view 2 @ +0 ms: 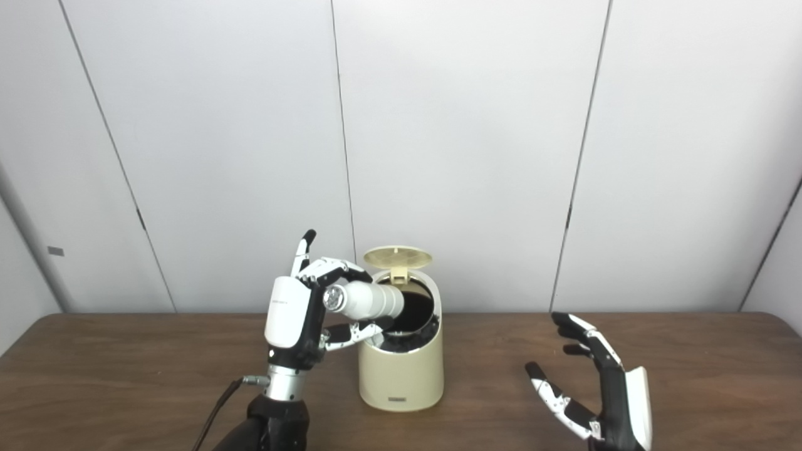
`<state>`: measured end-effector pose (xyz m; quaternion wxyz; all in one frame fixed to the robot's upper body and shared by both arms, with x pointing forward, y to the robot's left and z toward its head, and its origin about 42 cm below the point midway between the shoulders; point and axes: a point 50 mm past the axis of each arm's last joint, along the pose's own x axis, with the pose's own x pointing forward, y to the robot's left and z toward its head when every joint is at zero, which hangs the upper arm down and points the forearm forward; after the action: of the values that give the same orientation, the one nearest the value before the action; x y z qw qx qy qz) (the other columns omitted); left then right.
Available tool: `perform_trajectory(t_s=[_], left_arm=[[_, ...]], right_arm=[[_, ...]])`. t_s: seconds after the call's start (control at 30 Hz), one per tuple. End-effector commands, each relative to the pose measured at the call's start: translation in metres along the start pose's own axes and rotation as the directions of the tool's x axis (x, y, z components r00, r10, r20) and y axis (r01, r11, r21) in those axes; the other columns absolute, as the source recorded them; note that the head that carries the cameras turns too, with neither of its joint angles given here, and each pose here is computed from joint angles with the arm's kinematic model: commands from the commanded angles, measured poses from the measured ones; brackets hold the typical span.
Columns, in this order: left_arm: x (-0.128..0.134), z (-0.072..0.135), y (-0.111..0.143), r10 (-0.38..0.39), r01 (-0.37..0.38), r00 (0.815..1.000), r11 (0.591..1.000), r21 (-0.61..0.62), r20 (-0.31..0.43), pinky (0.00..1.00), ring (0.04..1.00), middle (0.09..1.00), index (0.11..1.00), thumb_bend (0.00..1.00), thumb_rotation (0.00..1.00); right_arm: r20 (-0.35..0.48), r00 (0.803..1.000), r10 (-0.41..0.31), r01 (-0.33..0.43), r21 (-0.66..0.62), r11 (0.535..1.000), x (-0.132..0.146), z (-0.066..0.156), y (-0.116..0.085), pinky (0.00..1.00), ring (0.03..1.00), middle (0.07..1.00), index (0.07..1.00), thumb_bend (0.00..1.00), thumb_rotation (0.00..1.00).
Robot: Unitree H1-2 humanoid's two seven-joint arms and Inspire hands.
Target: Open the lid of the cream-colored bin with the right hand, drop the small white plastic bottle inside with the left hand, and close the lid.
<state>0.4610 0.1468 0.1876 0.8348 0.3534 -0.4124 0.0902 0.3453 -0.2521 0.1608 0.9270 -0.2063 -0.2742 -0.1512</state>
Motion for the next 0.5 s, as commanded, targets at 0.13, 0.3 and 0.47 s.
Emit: perform_trajectory(t_s=[0.13,0.3,0.47], left_arm=[[0.0333,0.0107,0.0044,0.041,-0.04,0.998,0.999,-0.015,0.05,1.0,0.617,0.488,0.474,0.52,0.0],[0.034,0.0093,0.0036,0.018,-0.017,0.999,1.0,-0.019,0.034,1.0,0.625,0.488,0.476,0.52,0.0],[0.0328,0.0056,0.0037,-0.031,0.032,0.999,0.999,-0.041,0.006,1.0,0.666,0.517,0.477,0.52,0.03]], right_arm=[[0.054,0.998,-0.021,0.019,0.034,0.999,0.0069,0.0125,0.0064,0.61,0.714,0.738,0.718,0.25,0.13],[0.055,0.998,-0.023,0.021,0.041,0.999,0.0075,0.0152,0.0069,0.61,0.723,0.748,0.71,0.25,0.16],[0.058,0.998,-0.024,0.022,0.044,0.999,0.0081,0.0142,0.0069,0.62,0.724,0.74,0.703,0.25,0.17]])
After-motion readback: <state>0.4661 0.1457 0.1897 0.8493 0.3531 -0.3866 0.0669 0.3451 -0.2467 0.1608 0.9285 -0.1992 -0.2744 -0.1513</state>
